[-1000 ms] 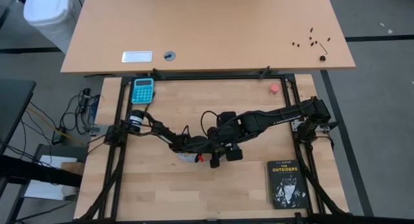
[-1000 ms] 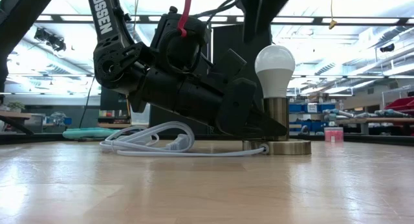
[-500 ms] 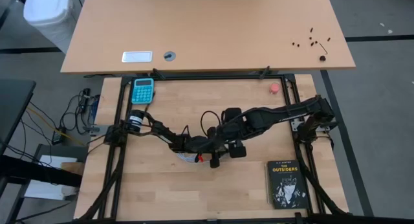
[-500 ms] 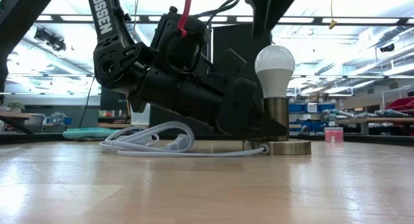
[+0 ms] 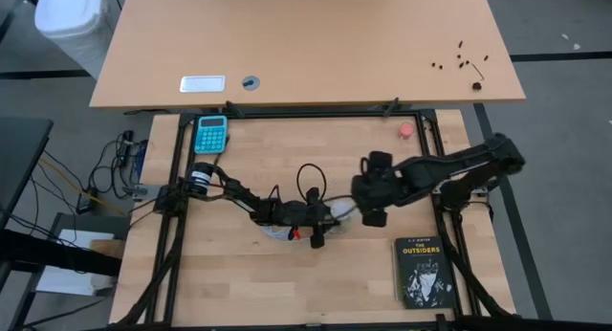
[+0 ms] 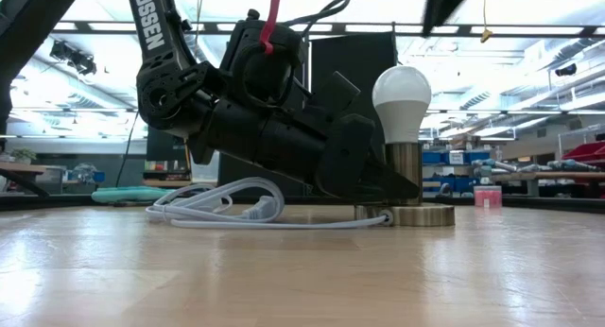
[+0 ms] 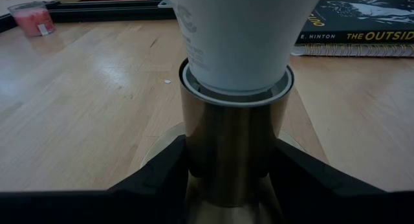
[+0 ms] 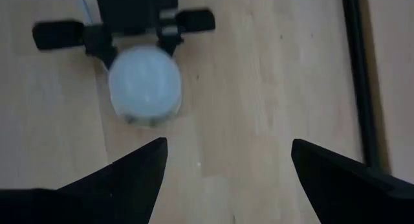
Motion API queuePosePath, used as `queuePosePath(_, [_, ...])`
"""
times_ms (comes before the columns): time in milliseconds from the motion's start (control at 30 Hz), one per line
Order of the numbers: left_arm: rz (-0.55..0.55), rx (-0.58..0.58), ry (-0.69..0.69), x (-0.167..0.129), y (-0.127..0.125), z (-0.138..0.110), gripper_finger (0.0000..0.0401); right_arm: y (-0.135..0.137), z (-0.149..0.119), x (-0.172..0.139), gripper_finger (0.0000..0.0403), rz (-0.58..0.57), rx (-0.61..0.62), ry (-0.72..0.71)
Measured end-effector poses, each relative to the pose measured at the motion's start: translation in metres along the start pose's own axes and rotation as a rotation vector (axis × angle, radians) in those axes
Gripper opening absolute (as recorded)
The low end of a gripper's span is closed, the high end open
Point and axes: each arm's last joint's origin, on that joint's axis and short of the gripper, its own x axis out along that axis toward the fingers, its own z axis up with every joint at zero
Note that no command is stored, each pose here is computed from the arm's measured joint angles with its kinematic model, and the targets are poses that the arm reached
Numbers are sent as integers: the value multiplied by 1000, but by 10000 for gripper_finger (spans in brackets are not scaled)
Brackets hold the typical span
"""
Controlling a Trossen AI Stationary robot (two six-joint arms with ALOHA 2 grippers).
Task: Screw lightbulb
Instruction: Insert the lightbulb into the lamp
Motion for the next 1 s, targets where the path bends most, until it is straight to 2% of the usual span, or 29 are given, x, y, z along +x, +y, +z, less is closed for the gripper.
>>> queuePosePath(133, [-8,4,0,0,0,0,195,6,-38,12,334,65,57,-122])
queuePosePath(333, [-26,21,0,0,-1,0,195,24,-89,55,323,206,92,-351])
queuePosePath(400, [-27,34,-1,0,-1,0,195,26,-104,72,320,217,109,-361])
queuePosePath(500, [-32,45,-2,0,-1,0,195,26,-118,92,317,233,150,-289])
queuePosePath(600, [-36,64,-3,0,-1,0,195,26,-118,103,317,265,175,-220])
queuePosePath(700, [-36,69,-4,0,-1,1,195,27,-100,99,320,286,147,-216])
queuePosePath(900, [-39,82,-5,0,-1,1,195,33,-65,94,320,205,-44,-158])
queuePosePath(1000, [-56,83,-4,0,-2,1,195,39,-53,104,320,169,-126,-63])
